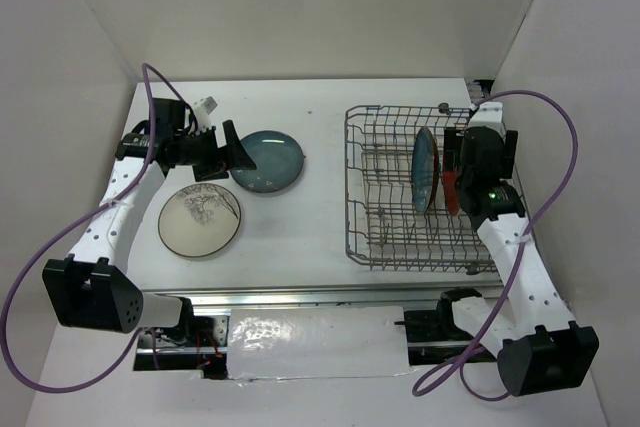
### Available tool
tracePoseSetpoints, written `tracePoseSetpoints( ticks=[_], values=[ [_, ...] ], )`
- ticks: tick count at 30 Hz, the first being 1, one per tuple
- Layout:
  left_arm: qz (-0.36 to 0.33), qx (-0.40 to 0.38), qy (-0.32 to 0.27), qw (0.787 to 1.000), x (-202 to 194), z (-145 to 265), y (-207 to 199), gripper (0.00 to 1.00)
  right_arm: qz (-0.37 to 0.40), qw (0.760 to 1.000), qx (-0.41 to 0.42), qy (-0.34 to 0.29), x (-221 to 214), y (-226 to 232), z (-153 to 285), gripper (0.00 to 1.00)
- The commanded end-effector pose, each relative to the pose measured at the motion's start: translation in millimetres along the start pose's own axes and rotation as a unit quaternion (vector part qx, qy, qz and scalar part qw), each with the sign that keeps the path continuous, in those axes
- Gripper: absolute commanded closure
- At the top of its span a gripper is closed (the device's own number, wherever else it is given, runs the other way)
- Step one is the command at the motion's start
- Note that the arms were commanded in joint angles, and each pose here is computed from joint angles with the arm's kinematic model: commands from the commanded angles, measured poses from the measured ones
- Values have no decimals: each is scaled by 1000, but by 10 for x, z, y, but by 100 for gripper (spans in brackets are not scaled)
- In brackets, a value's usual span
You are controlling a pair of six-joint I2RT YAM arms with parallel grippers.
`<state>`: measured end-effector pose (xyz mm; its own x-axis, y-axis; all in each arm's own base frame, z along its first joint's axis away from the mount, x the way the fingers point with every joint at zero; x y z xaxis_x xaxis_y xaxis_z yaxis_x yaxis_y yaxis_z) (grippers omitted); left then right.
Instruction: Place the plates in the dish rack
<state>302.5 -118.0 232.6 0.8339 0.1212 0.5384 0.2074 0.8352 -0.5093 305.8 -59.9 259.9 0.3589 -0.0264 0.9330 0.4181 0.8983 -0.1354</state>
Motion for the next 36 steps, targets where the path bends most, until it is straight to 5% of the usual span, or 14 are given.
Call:
tracePoseSetpoints(
  ticks=[1, 13, 14, 29, 36],
  values=[
    [-22, -4, -13, 1000, 34, 57, -41, 1, -26, 999, 8, -26, 227, 48, 29, 5],
    [-24, -3, -11, 1000, 31, 46, -36, 1, -30, 999, 12, -5, 109, 153, -48, 10],
    [-24, -3, -11, 1000, 33, 48, -31, 1, -33, 999, 15, -7, 116, 168, -40, 20],
    [-26, -3, -11, 1000, 31, 40, -31, 1, -36, 999, 22, -4, 117, 206, -48, 53],
    [-24, -1, -12, 1000, 23, 45, -22, 1, -34, 999, 23, -21, 221, 228, 30, 82]
  ],
)
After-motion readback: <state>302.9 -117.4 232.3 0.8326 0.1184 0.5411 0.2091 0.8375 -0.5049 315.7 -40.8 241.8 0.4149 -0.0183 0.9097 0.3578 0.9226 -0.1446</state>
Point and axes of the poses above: each gripper's point midway between its finger pads, its own z axis back along the fingers, its own y axis along the line the jaws close on, x = y × z, the point moved 1 cm from there along z, back along the fingers, and after that the axes turned 9 degrees about -z, right-handed, at the moved point
